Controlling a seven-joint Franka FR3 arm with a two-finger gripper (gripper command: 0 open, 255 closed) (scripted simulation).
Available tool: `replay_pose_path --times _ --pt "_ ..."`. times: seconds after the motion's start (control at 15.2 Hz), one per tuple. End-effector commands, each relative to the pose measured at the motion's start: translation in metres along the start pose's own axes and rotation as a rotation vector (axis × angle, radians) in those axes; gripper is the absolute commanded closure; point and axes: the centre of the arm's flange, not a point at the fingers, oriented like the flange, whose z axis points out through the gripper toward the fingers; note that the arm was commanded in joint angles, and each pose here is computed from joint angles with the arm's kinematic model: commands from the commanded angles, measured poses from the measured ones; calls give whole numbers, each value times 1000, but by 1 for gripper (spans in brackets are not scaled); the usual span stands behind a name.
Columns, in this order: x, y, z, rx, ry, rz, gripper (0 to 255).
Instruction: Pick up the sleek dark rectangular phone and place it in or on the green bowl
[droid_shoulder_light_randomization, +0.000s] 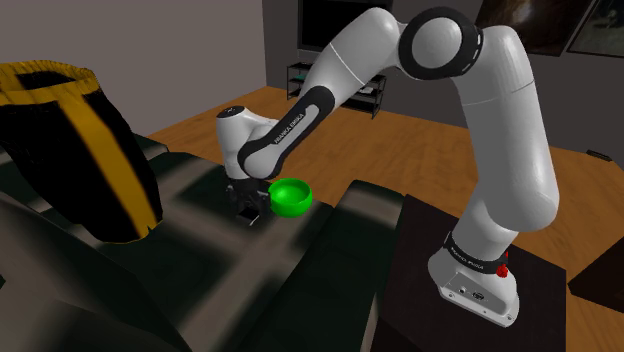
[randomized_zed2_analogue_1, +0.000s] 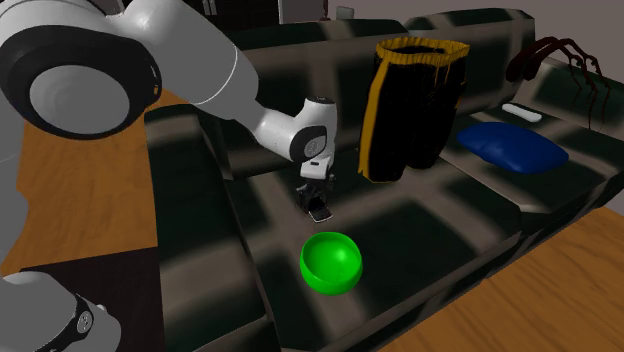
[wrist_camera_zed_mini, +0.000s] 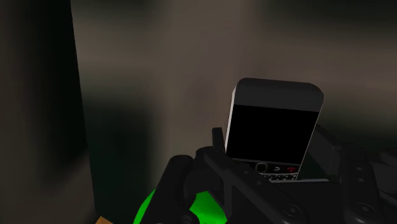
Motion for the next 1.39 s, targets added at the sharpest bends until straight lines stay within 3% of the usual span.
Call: replay_pose_path --times 0.0,0.79,1.32 --pt "1 1 -11 0 0 0 255" --pt "2 4 -73 0 0 0 255" --pt "100 44 -72 0 0 0 255"
